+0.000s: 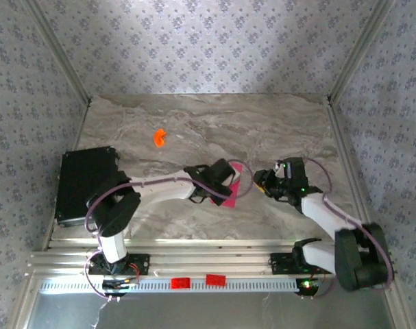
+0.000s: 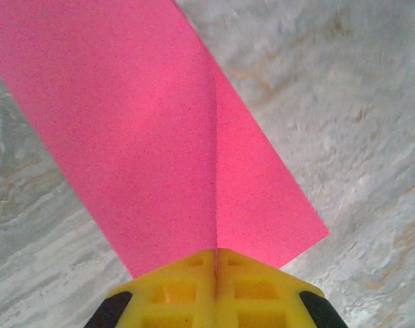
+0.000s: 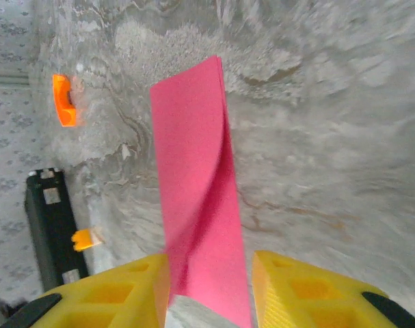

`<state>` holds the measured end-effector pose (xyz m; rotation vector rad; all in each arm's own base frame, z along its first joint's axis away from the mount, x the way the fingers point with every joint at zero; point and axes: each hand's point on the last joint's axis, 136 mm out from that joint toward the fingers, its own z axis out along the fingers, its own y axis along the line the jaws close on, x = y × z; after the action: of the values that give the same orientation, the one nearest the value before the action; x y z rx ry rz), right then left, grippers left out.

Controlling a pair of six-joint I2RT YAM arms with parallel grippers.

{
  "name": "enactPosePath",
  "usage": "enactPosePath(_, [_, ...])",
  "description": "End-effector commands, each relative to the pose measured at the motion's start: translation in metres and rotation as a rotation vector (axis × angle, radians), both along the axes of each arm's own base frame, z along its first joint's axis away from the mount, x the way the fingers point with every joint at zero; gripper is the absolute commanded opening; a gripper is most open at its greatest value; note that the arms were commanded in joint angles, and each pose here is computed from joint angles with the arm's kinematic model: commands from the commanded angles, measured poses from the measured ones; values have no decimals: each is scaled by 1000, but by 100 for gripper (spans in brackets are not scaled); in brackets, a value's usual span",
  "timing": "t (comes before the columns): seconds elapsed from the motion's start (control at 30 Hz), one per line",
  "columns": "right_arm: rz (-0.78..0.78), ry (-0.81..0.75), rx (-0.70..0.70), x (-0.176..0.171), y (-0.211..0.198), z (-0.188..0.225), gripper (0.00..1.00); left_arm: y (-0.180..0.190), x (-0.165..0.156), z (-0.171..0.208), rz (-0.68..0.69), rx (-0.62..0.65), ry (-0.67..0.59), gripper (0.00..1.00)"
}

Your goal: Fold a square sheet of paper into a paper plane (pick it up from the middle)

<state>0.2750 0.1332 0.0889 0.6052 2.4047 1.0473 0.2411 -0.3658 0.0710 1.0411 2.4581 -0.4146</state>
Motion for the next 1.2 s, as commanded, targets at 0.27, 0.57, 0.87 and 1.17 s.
enactPosePath(0.27, [38, 35, -18, -39, -11, -12, 41, -29, -16, 7, 18, -298, 397, 0])
enactPosePath(0.57, [179, 85, 22, -43, 32, -14, 19, -16, 3, -1, 118, -263, 396, 0])
enactPosePath(0.87, [242, 111, -51, -36, 72, -32, 4, -11, 3, -5, 123, -228, 388, 0])
enactPosePath(1.17, [282, 248, -218, -49, 66, -74, 2, -14, 2, -4, 125, -238, 400, 0])
